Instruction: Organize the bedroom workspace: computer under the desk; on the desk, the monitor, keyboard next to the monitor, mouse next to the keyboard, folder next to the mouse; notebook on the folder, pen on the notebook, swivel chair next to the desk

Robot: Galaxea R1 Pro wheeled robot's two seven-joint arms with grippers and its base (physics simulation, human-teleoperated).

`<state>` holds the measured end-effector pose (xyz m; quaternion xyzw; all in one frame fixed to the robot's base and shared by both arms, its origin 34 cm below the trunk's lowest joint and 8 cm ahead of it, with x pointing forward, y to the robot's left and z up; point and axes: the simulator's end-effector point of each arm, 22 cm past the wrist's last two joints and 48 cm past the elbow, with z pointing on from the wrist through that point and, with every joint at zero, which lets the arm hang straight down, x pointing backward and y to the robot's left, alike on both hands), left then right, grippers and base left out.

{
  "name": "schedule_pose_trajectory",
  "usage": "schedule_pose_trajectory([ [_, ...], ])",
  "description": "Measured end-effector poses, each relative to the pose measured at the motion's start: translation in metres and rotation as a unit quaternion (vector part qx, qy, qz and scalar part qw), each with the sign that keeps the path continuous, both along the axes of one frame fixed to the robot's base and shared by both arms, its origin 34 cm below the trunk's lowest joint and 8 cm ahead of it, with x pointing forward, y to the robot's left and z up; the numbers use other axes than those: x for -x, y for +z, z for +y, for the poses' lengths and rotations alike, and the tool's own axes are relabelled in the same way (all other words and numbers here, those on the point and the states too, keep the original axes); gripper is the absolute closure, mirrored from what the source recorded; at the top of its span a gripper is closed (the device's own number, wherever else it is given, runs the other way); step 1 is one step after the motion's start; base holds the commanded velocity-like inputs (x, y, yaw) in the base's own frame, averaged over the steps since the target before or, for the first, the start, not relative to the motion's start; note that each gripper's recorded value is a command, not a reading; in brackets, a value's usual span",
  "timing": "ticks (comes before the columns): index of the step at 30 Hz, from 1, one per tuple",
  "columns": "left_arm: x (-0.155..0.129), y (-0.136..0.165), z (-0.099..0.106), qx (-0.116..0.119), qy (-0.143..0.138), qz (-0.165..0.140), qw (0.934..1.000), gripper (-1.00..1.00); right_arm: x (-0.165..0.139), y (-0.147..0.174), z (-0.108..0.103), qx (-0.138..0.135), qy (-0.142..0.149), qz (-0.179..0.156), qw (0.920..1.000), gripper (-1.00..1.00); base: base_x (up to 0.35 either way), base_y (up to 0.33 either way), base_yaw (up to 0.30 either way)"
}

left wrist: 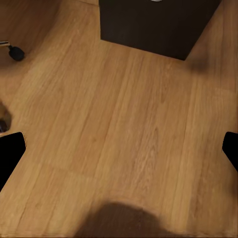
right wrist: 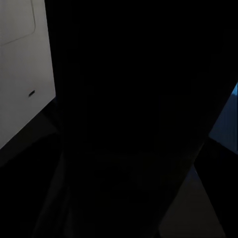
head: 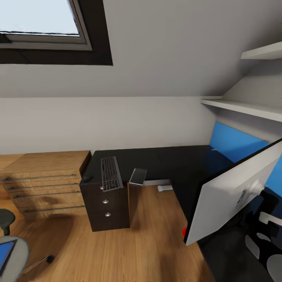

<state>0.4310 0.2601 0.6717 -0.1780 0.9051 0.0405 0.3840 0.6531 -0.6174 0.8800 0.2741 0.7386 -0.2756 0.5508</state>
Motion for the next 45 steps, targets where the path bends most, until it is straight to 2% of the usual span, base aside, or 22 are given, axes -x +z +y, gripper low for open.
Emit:
schedule_pose_trajectory([
  [19, 0.0000, -0.0001, 0.0001, 0.000, 0.000, 0.000, 1.0000, -1.00, -0.0014, 0.0007, 0.0018, 0.000, 0.002, -0.003, 1.0000, 1.00, -0.321, -0.030, 0.000],
  [35, 0.0002, 0.0000, 0.0021, -0.001, 0.002, 0.000, 1.0000, -1.00, -0.0015, 0.0018, 0.0023, 0.000, -0.001, -0.005, 1.0000, 1.00, -0.115, -0.303, 0.000],
  [45, 0.0004, 0.0002, 0.0023, 0.000, 0.003, 0.000, 1.0000, -1.00, -0.0041, 0.0002, 0.0087, -0.002, 0.004, -0.006, 1.0000, 1.00, -0.013, -0.030, 0.020],
])
